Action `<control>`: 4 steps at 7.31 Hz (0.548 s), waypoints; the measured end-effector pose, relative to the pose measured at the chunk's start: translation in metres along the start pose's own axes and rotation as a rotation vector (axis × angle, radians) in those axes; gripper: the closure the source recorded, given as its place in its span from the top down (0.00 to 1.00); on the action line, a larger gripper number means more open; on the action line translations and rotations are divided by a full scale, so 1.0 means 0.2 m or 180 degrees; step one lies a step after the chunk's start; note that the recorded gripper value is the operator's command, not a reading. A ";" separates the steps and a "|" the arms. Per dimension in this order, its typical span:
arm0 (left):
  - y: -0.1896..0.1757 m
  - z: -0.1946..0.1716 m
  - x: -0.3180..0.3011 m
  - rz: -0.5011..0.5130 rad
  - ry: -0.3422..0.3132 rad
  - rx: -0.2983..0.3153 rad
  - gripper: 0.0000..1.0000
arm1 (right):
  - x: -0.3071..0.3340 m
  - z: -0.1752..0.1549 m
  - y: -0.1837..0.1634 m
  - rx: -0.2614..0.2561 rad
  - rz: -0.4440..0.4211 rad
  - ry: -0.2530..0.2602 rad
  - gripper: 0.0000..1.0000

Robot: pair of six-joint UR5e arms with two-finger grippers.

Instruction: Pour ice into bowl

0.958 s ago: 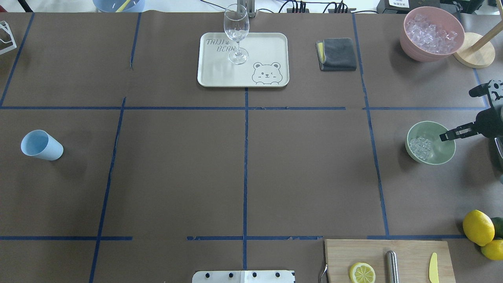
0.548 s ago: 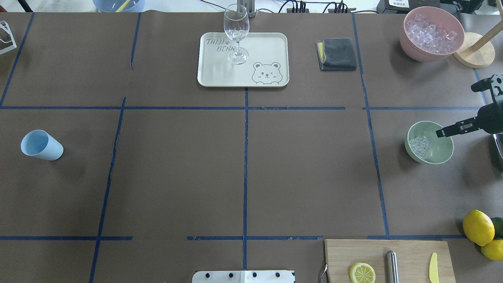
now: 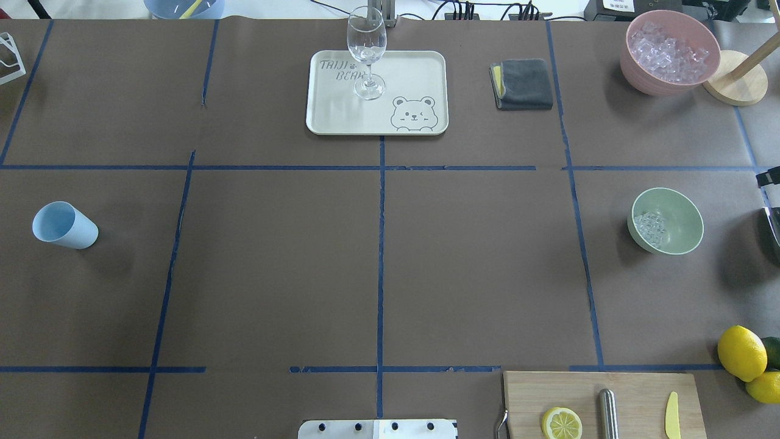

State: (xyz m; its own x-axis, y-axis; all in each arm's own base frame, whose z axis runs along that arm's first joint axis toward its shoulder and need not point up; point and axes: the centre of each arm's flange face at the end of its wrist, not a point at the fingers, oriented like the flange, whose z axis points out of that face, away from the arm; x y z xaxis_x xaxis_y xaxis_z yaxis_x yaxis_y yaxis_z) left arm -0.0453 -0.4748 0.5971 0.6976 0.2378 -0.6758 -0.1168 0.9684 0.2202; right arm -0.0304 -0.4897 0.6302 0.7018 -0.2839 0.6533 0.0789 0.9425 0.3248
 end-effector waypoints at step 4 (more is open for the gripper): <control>0.02 0.02 -0.02 -0.0046 0.0001 -0.0048 1.00 | 0.22 -0.29 -0.02 -0.0275 0.0172 0.0188 1.00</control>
State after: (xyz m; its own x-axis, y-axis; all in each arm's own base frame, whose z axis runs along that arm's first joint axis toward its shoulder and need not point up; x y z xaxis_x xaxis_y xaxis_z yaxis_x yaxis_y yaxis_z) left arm -0.0453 -0.4729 0.6042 0.6991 0.2238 -0.6791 -0.1174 0.9728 0.1997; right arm 0.0413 -0.4952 0.6177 0.7470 -0.2237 0.6260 0.0987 0.9686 0.2283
